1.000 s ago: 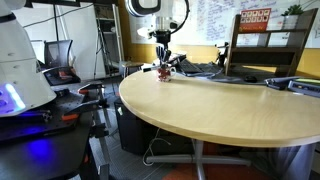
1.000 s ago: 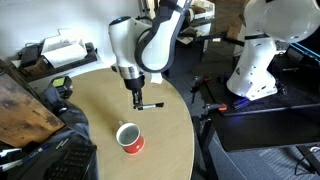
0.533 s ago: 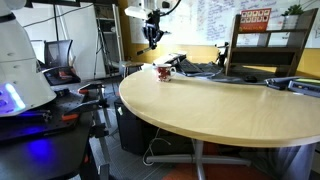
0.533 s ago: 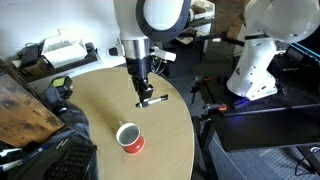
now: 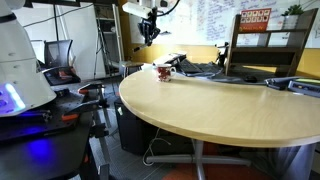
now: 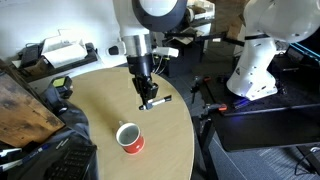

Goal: Place the marker in the mug

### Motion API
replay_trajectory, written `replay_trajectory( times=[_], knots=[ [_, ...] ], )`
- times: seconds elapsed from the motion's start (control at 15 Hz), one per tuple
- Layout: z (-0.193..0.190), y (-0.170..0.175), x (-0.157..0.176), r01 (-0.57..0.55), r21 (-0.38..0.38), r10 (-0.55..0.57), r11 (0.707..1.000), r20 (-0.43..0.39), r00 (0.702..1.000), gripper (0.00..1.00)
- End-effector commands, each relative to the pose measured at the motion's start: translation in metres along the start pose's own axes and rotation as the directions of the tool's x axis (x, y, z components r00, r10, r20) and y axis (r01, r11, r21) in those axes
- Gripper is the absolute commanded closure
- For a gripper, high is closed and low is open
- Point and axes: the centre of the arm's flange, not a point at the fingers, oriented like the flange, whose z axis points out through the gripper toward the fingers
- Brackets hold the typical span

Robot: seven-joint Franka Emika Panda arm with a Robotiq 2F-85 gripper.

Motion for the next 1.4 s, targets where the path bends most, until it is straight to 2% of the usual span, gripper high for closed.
replay_trajectory(
  times=[0.0, 0.13, 0.33, 0.47, 0.6, 0.87, 1.33],
  knots=[
    [0.004, 0.006, 0.003, 0.040, 0.029, -0.040, 0.999, -0.021, 0.999, 0.95],
    [0.005, 0.017, 0.004, 0.114, 0.063, -0.109, 0.991, -0.079, 0.991, 0.95],
    [-0.001, 0.037, 0.010, 0.238, 0.107, -0.212, 0.965, -0.214, 0.954, 0.95],
    [-0.003, 0.051, 0.014, 0.332, 0.119, -0.291, 0.936, -0.273, 0.917, 0.95],
    [0.000, 0.065, 0.019, 0.425, 0.149, -0.369, 0.893, -0.301, 0.880, 0.95],
    [0.012, 0.089, 0.028, 0.587, 0.217, -0.489, 0.780, -0.373, 0.788, 0.95],
    [0.032, 0.118, 0.078, 0.795, 0.285, -0.591, 0.535, -0.547, 0.593, 0.95]
  ],
)
